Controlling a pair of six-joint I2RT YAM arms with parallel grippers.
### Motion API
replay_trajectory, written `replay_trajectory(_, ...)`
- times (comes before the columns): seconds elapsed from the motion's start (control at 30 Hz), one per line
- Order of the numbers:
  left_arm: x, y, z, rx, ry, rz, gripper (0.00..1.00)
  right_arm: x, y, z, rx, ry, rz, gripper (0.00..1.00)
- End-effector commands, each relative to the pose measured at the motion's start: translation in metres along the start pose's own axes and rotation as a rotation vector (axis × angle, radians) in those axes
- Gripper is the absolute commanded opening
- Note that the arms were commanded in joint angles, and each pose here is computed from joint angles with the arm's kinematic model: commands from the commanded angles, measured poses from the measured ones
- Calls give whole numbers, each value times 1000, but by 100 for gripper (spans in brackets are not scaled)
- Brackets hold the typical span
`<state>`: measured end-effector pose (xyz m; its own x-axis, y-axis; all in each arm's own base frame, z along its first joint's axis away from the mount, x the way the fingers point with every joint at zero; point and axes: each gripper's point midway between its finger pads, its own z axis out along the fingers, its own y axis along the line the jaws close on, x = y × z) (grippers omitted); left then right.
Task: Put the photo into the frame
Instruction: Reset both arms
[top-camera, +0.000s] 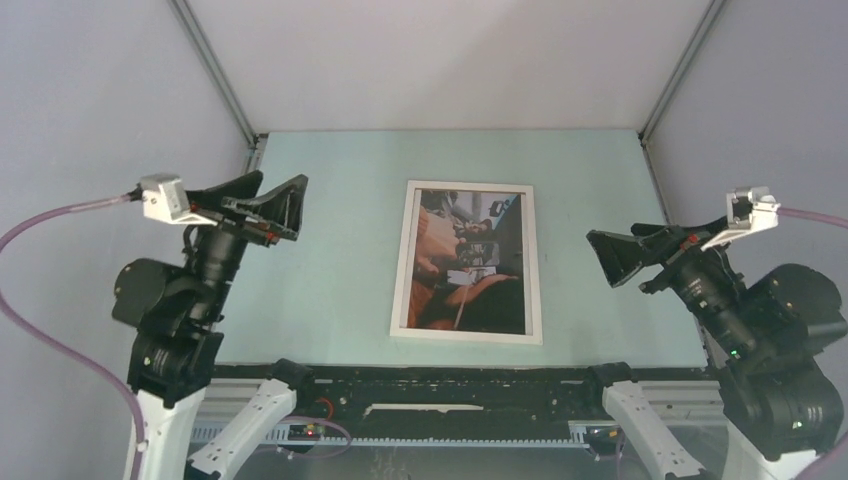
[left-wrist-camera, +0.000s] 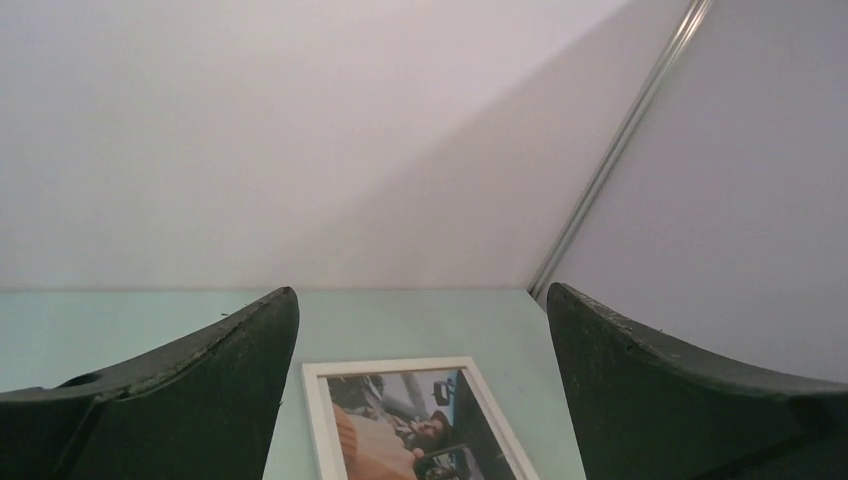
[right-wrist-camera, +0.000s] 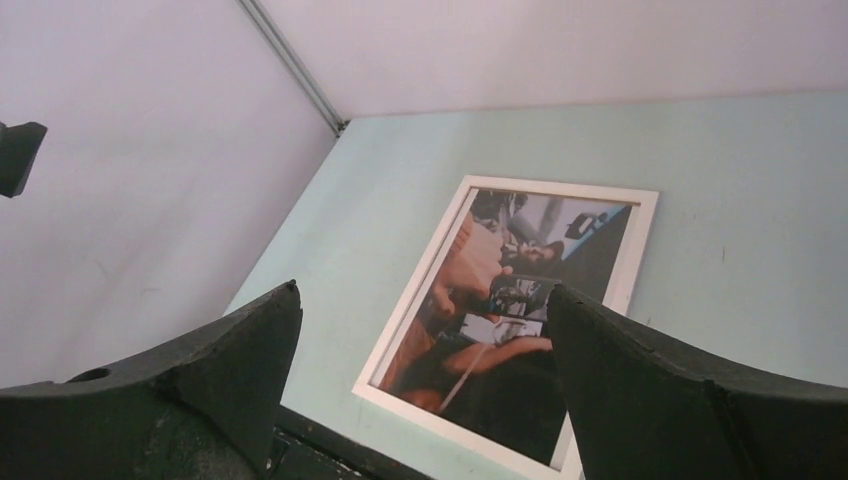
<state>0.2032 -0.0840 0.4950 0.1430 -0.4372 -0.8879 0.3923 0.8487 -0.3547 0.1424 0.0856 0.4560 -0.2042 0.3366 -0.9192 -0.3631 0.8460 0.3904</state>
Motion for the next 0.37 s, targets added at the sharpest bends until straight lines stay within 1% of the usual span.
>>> replay_trajectory(0.0,-21,-13,-17,65,-34,98,100,-13,2,-12,13,-67,-27,100)
replay_trajectory(0.2,-34,-27,-27,129,-71,92,100,-34,5,-29,31,-192,-26,100)
replay_trajectory(0.27,-34,-25,-27,116,-74,91,100,-33,6,-29,21,-199,-49,100)
replay_trajectory(0.33,-33,-24,-26,114,-72,90,100,-32,-1,-29,58,-194,-43,100)
